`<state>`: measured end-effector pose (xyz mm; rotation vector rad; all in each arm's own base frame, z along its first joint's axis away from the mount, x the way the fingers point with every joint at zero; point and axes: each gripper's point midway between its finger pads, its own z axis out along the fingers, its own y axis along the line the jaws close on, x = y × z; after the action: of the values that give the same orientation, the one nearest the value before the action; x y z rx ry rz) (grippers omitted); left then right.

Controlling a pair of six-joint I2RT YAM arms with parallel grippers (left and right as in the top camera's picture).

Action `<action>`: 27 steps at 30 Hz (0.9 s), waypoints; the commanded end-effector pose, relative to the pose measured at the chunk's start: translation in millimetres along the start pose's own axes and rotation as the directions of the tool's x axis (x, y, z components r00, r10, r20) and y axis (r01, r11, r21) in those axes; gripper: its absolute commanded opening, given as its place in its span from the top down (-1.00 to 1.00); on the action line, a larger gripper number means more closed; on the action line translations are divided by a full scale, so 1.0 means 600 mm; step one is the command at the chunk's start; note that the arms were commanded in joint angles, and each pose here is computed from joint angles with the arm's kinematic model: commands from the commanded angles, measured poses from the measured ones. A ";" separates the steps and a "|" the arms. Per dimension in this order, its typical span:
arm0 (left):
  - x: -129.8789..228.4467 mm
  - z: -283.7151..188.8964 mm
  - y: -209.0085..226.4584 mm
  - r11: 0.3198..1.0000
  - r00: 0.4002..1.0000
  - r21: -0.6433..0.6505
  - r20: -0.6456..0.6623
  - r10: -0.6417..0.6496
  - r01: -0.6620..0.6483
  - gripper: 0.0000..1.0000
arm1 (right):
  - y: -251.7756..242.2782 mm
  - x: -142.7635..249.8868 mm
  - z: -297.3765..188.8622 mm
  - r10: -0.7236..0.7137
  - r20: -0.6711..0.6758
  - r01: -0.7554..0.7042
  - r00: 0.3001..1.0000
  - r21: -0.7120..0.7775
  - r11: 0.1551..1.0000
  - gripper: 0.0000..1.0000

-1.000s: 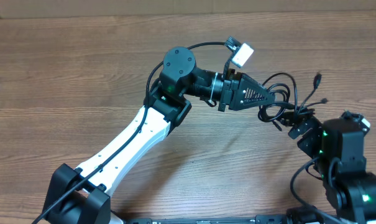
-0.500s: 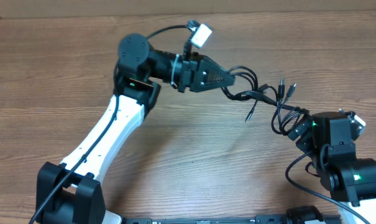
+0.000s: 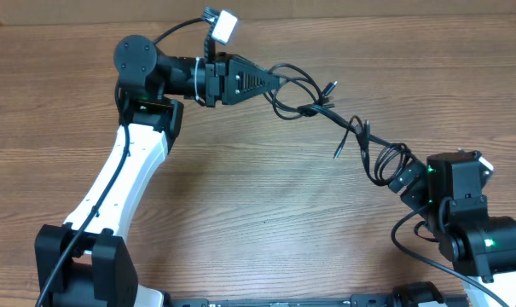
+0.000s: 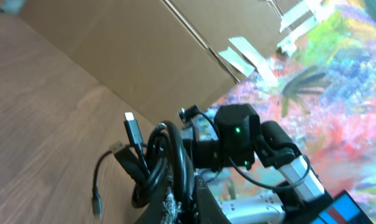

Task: Untangle cables

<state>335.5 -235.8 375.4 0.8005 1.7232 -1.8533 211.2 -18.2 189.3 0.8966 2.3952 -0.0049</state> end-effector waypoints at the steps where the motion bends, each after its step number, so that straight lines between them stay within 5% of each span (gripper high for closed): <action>1: -0.063 -0.046 0.005 0.990 0.979 -0.110 0.172 0.110 -0.092 0.92 | 0.006 0.003 0.000 -0.081 -0.021 0.080 0.996 -0.026 0.996 -1.00; 5: -0.074 -0.065 0.012 0.985 0.971 -0.141 0.203 0.125 -0.098 0.91 | 0.084 0.026 -0.014 -0.309 -0.043 0.283 0.950 -0.299 0.911 -1.00; 6: -0.073 -0.066 0.014 0.986 0.972 -0.141 0.202 0.119 -0.092 0.92 | 0.120 0.041 -0.029 -0.420 -0.019 0.372 0.907 -0.433 0.821 -1.00; 12: -0.062 -0.067 0.039 0.986 0.978 -0.163 0.193 0.073 -0.042 0.92 | 0.181 0.092 -0.085 -0.576 0.041 0.432 0.816 -0.704 0.563 -1.00; 27: -0.044 -0.004 0.026 0.994 0.988 -0.105 0.154 0.025 -0.009 0.91 | 0.193 0.078 -0.082 -0.565 0.079 0.448 0.821 -0.702 0.553 -1.00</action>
<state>372.8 -227.7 367.1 0.5760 1.7398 -1.7677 223.3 110.9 226.7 -0.1837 2.4091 0.7444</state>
